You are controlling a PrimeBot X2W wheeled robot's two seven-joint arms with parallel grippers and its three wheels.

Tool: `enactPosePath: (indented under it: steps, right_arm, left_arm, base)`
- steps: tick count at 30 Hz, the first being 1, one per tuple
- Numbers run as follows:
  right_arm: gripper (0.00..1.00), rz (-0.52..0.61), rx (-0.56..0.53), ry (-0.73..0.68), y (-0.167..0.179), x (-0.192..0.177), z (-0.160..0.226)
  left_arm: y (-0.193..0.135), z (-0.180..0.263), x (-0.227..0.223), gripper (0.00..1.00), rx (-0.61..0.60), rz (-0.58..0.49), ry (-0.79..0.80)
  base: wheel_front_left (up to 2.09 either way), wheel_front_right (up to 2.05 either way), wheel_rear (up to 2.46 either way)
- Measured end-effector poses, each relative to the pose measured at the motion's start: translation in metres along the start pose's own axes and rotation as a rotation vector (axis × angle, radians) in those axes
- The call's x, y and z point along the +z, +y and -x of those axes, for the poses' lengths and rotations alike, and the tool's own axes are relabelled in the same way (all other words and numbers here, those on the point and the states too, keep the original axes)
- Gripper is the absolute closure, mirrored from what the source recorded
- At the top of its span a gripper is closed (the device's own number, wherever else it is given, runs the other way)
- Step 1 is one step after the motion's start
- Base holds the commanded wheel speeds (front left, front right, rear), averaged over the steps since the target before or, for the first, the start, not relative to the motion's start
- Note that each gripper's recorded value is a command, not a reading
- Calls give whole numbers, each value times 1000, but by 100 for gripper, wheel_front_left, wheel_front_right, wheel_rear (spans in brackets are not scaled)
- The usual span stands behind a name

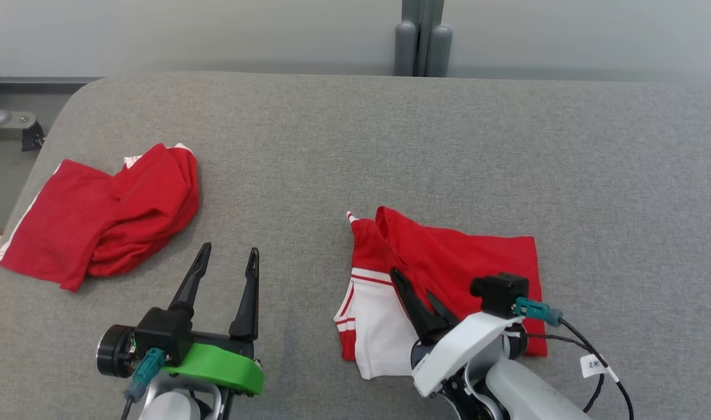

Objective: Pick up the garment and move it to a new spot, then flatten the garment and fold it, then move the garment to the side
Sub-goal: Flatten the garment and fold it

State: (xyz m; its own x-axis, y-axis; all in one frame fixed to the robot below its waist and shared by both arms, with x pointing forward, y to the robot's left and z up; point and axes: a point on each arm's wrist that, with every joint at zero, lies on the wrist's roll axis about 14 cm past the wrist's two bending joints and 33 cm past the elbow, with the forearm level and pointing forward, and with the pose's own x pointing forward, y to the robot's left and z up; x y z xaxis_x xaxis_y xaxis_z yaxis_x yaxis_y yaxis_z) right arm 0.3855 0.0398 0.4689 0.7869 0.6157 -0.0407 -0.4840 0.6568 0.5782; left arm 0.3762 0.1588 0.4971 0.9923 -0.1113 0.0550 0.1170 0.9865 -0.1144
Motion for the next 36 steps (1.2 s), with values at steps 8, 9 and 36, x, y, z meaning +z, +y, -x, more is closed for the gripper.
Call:
enactPosePath:
  steps: [8, 9, 36]
  right_arm:
    - [100, 8, 23, 53, 6, -15, -8]
    - [100, 4, 20, 49, 5, -14, -10]
    - [0, 406, -60, -236, -29, 97, 5]
  left_arm:
    - [6, 10, 0, 0, 24, 8, 2]
    - [7, 11, 0, 0, 31, 8, 3]
    - [-5, -5, 3, 0, 12, 24, -14]
  base:
    - [0, 0, 0]
    - [0, 0, 0]
    - [0, 0, 0]
